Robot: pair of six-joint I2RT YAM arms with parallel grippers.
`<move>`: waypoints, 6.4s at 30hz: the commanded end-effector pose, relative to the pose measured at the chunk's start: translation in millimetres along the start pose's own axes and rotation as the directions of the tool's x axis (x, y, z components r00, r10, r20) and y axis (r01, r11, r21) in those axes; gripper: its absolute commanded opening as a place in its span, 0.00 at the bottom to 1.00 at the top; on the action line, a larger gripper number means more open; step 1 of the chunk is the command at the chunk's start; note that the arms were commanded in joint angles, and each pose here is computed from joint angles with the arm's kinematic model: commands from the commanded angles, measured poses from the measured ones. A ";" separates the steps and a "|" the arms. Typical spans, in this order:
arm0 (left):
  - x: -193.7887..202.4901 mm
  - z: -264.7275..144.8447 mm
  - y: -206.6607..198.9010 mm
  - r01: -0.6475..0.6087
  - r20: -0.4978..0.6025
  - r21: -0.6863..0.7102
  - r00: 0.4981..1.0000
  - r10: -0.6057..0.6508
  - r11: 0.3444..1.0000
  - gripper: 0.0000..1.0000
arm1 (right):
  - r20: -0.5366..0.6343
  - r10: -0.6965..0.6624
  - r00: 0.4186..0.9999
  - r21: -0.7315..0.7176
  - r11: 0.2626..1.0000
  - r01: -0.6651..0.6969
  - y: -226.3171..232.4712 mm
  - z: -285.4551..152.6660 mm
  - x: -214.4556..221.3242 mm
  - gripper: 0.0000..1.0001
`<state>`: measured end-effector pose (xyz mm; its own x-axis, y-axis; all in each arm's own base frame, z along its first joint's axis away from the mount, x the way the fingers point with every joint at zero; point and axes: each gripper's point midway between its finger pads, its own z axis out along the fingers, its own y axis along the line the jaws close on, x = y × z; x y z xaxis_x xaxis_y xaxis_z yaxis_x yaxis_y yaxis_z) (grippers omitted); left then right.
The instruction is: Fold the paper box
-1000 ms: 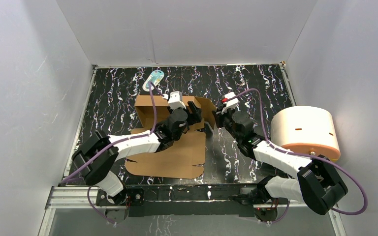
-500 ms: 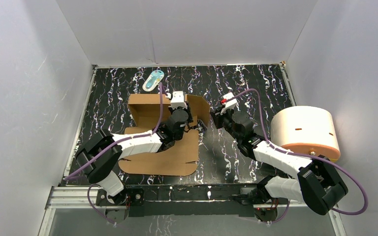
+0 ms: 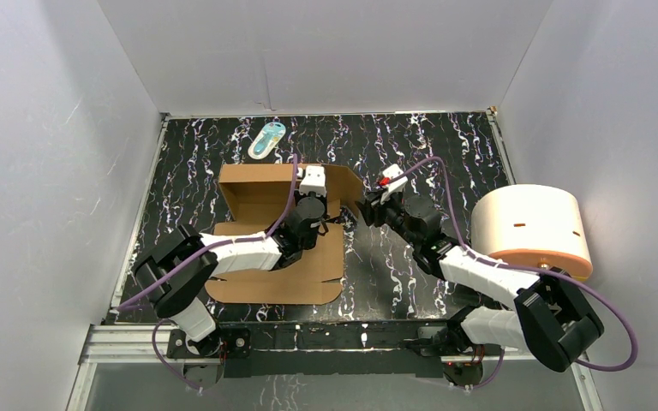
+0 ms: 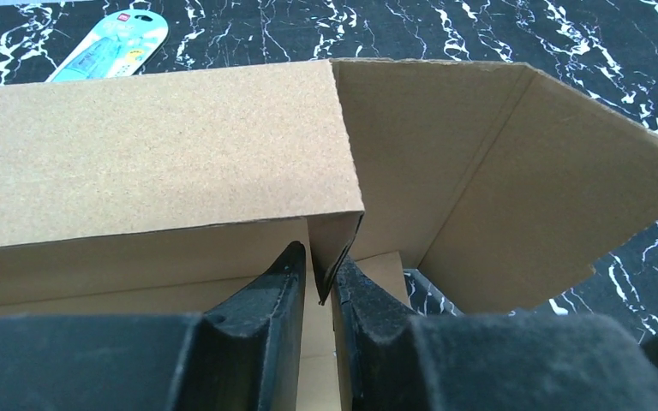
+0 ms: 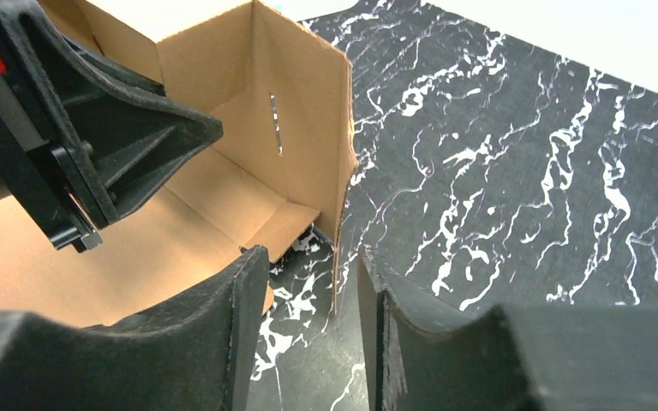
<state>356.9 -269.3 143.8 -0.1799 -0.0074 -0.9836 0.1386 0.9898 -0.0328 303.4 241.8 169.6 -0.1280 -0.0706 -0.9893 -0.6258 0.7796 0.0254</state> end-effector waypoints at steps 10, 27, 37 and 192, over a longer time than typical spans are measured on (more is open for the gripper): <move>-2.9 -6.0 16.0 -0.060 0.043 -0.039 0.997 0.062 0.997 0.15 | 0.211 -0.073 0.975 0.092 0.994 0.054 -16.6 35.7 -24.0 0.50; -17.8 -9.2 34.9 -0.028 0.088 -0.134 0.995 0.040 0.991 0.23 | 0.232 -0.104 0.967 0.071 0.993 0.089 -13.1 44.8 0.5 0.17; -10.1 -24.8 21.8 0.013 0.063 0.020 0.998 -0.014 1.000 0.41 | 0.221 -0.137 0.966 0.057 0.990 0.127 -4.8 47.8 1.2 0.17; -46.3 -87.3 58.5 0.272 -0.193 0.131 0.950 -0.244 0.953 0.85 | 0.157 -0.153 0.976 -0.594 0.774 0.217 49.6 108.1 15.8 0.46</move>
<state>294.4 -212.6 168.3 -0.3846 -0.2693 -0.8829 0.2127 0.9049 -0.3686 349.1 335.7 119.0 0.0037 -0.1253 -0.9921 -0.9688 0.2454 -0.0347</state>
